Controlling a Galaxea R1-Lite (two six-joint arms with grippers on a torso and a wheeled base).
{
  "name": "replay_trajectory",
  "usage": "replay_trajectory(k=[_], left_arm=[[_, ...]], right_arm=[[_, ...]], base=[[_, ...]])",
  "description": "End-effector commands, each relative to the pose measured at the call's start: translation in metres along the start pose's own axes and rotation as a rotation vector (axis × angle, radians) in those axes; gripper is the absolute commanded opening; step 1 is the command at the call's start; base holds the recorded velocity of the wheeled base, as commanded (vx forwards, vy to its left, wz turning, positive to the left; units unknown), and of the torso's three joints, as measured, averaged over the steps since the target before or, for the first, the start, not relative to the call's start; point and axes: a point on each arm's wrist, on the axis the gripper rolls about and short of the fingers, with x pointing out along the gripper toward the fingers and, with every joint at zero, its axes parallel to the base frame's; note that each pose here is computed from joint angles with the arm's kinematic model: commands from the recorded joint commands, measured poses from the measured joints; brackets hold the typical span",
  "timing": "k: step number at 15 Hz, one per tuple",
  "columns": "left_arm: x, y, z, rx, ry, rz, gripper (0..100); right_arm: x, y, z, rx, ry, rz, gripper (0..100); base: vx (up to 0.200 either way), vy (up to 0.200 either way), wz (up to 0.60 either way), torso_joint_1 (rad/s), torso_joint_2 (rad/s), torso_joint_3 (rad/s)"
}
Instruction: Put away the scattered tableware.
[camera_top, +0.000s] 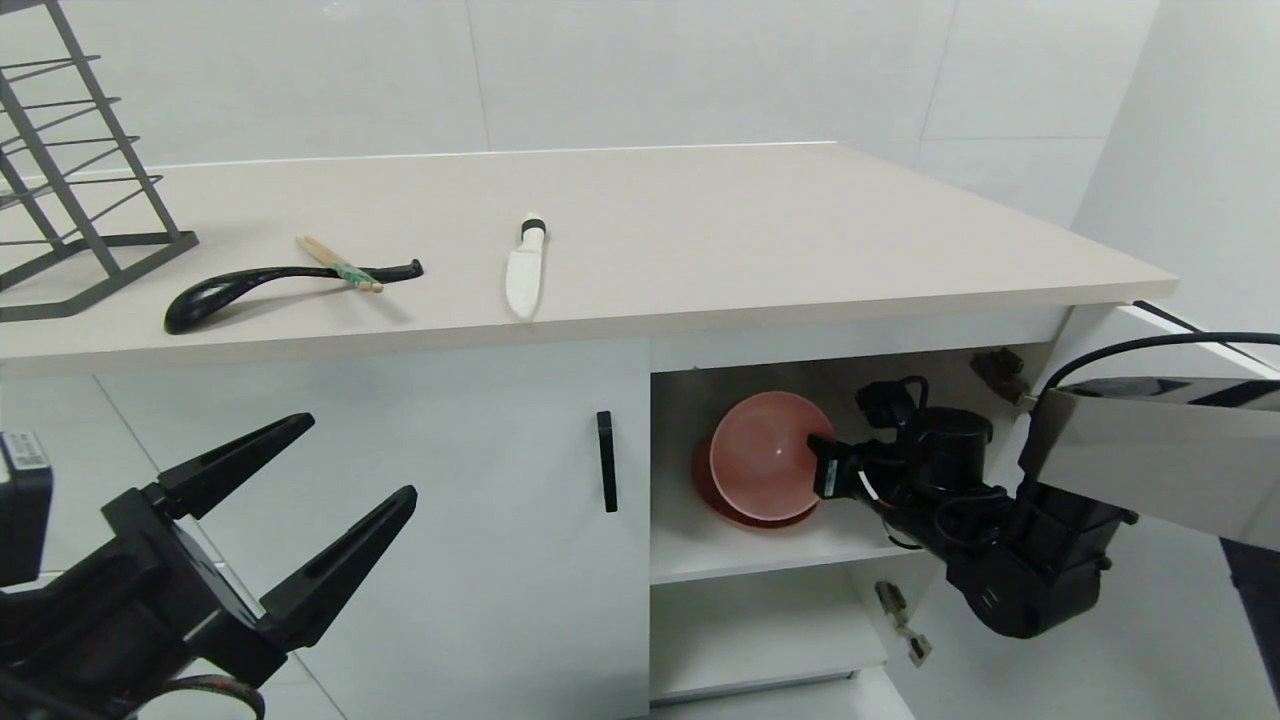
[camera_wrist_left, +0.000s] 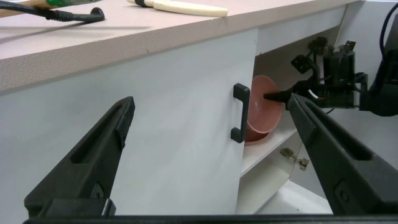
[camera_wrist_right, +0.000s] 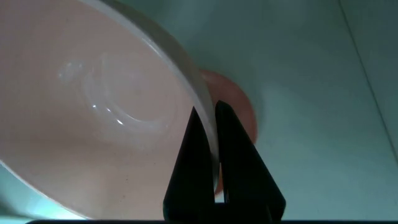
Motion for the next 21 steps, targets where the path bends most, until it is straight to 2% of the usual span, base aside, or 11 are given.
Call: replay_trajectory(k=[1, 9, 19, 20, 21], left_arm=[[0.000, 0.000, 0.000, 0.000, 0.004, 0.000, 100], [0.000, 0.000, -0.001, -0.002, 0.011, 0.001, 100], [0.000, 0.000, -0.001, -0.008, 0.011, 0.001, 100], [0.000, 0.000, -0.001, -0.010, 0.011, 0.001, 100], [0.000, 0.000, -0.001, -0.010, 0.011, 0.001, 100]], right_arm=[[0.010, 0.000, -0.001, -0.001, 0.004, 0.000, 0], [0.022, -0.010, -0.008, 0.008, 0.051, -0.033, 0], [0.026, -0.010, -0.022, 0.005, 0.082, -0.035, 0], [0.026, -0.010, -0.022, 0.003, 0.087, -0.033, 100], [0.026, -0.010, -0.024, -0.003, 0.091, -0.035, 100]], base=[[0.000, 0.000, 0.00, 0.000, 0.00, 0.000], [0.000, 0.000, 0.00, 0.000, 0.00, 0.000], [0.000, 0.000, 0.00, 0.000, 0.00, 0.000], [0.000, 0.000, 0.00, 0.000, 0.00, 0.000], [0.000, 0.000, 0.00, 0.000, 0.00, 0.000]])
